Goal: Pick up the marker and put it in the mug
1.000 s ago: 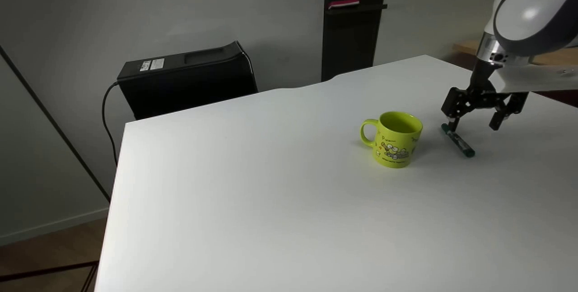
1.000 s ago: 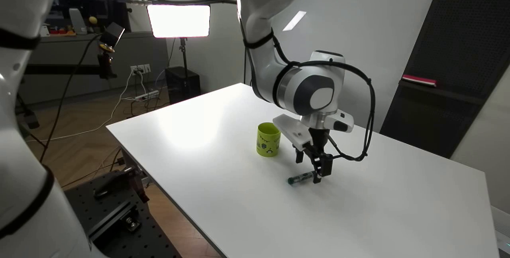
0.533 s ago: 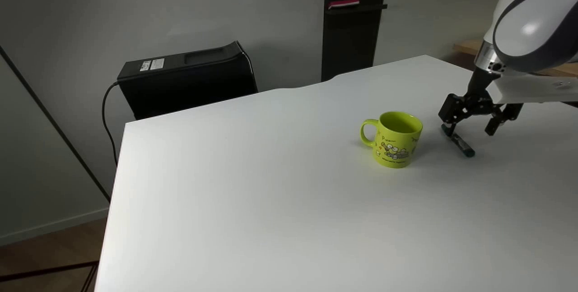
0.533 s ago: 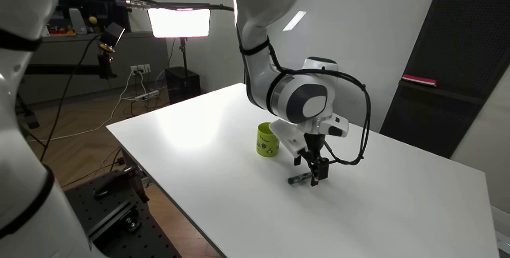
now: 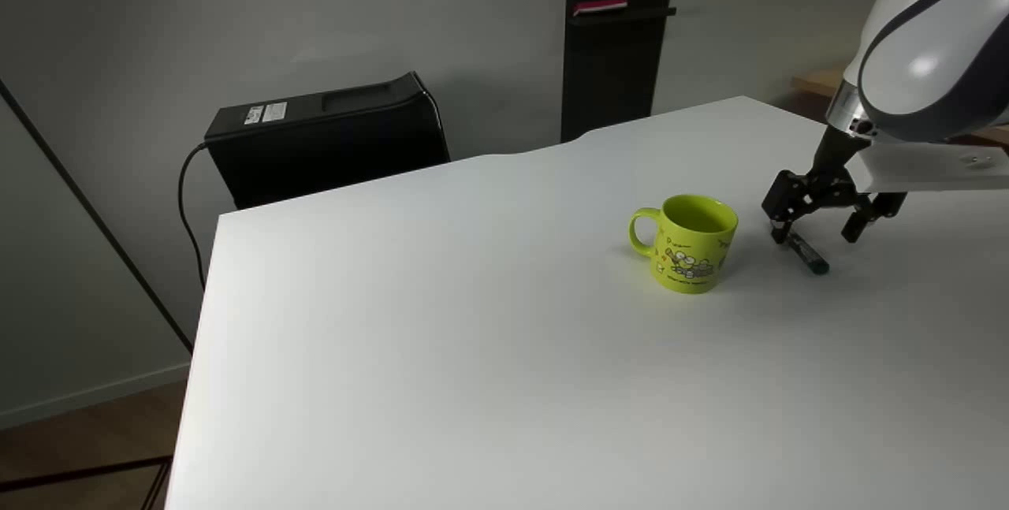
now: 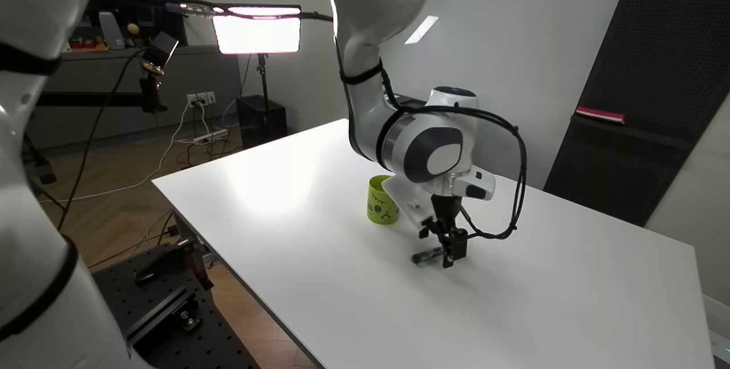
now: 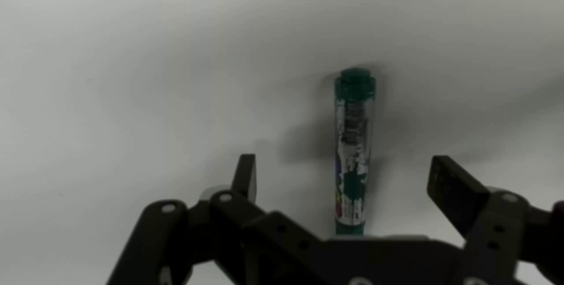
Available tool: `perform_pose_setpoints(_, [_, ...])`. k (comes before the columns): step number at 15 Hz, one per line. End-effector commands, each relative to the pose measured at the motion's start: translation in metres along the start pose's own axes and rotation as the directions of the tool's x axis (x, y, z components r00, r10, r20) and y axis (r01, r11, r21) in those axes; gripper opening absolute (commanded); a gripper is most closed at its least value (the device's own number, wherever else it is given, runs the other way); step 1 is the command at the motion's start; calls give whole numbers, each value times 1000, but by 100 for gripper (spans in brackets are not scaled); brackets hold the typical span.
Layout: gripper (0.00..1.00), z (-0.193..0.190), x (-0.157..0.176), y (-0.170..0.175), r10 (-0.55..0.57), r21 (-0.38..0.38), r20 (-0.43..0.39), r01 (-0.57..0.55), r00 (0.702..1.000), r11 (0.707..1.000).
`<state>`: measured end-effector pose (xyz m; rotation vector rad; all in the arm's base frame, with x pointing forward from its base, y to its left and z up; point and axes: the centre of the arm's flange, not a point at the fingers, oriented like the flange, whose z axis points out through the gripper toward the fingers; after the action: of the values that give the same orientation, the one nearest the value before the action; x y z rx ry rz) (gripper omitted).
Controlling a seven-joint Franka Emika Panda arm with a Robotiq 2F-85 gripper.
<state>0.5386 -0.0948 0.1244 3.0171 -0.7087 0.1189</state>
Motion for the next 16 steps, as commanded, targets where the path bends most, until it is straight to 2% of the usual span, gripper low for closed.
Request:
perform_pose_setpoints(1, [100,1,-1,0,6,15,3,-6,1000,1000])
perform_pose_setpoints(7, [100,4,0,1,13,16,11,-13,1000,1000])
perform_pose_setpoints(15, [100,18,1,4,20,0,68,-20,997,1000])
perform_pose_setpoints(16, [75,19,1,4,21,-2,69,-21,997,1000])
